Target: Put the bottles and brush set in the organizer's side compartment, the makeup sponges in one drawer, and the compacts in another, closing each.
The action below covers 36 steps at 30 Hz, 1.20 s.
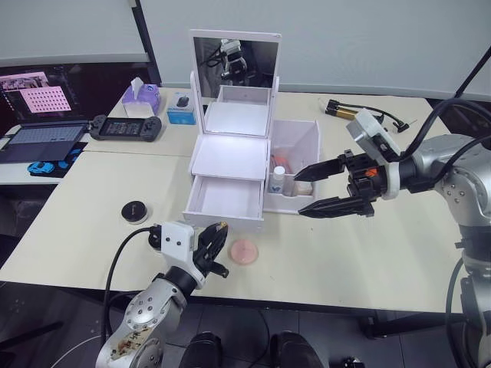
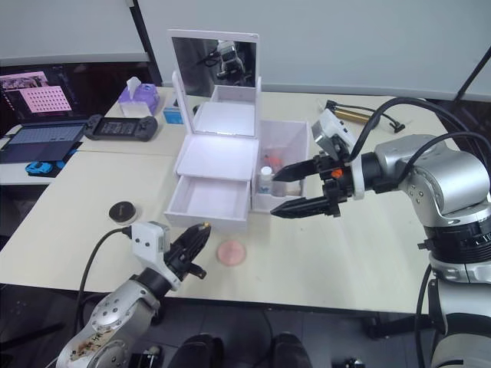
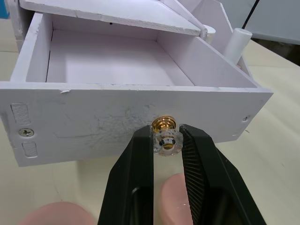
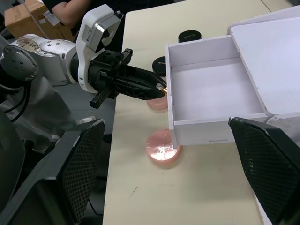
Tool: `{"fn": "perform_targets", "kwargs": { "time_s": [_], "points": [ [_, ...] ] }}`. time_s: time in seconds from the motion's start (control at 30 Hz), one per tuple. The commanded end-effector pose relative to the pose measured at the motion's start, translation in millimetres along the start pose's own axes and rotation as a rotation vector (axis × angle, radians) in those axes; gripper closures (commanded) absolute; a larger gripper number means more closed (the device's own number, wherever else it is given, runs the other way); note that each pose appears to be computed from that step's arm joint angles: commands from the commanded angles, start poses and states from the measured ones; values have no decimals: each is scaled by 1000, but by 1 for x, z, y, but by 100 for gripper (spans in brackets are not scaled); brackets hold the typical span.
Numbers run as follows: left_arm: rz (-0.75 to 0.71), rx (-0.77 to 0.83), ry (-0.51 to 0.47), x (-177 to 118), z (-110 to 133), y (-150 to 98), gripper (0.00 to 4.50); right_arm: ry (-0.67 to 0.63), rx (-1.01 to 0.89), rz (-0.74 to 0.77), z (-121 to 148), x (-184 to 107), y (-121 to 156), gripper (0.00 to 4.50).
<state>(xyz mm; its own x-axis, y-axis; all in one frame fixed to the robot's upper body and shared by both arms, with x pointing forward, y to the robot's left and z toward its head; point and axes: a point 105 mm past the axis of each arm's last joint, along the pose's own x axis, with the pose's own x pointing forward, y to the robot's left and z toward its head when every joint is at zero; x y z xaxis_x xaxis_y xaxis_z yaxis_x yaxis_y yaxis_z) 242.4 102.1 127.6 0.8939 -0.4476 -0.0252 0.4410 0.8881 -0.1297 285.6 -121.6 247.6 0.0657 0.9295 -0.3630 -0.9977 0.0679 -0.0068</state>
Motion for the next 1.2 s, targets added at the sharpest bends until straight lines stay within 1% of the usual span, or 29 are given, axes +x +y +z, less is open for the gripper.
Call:
{"fn": "perform_targets", "kwargs": {
  "time_s": [0.03,0.1,0.2,0.27,0.37,0.43,0.5,0.57,0.63,0.67,0.7,0.73,0.8,0.87,0.9,0.93,1.0,1.1,1.2],
  "points": [
    [-73,-26,-38,-3,10,-12,321,-22,-52,-19,9,-5,0,0],
    [-78,-47,-54,-7,14,-9,268,-24,-54,-20,10,-7,0,0],
    [-109,-40,-62,-18,21,-2,167,-26,-59,-26,11,-9,-1,0],
    [-155,-72,-76,-35,29,5,105,-26,-60,-31,11,-12,-1,0],
    [-243,-108,-51,-66,38,15,10,5,-50,-58,5,-17,-5,0],
    [-269,-105,4,-83,37,28,2,23,-43,-82,-1,-21,-9,0],
    [-246,-67,71,-97,33,51,2,30,-45,-122,-5,-27,-17,0],
    [-200,-9,96,-106,37,76,2,26,-45,-157,-9,-31,-23,0],
    [-139,63,79,-112,53,105,2,-1,-38,-208,-12,-38,-31,0],
    [-123,114,95,-118,60,119,2,10,-34,-247,-19,-43,-35,0],
    [-118,146,110,-121,64,128,2,22,-32,-272,-24,-46,-38,0],
    [-94,187,125,-125,72,144,2,40,-14,-317,-35,-53,-42,0],
    [-62,232,135,-131,83,165,2,60,8,-368,-51,-62,-46,0],
    [25,270,106,-138,100,196,2,55,51,-418,-67,-74,-46,0],
    [62,291,106,-141,106,211,2,59,70,-449,-76,-81,-46,0],
    [83,305,109,-143,109,220,2,62,81,-468,-82,-85,-45,0],
    [56,322,147,-141,109,226,2,61,115,-500,-97,-93,-43,0],
    [9,317,168,-135,108,225,2,101,140,-534,-116,-104,-38,0],
    [-88,299,200,-126,102,208,2,60,135,-567,-117,-109,-39,0]
  ]
}}
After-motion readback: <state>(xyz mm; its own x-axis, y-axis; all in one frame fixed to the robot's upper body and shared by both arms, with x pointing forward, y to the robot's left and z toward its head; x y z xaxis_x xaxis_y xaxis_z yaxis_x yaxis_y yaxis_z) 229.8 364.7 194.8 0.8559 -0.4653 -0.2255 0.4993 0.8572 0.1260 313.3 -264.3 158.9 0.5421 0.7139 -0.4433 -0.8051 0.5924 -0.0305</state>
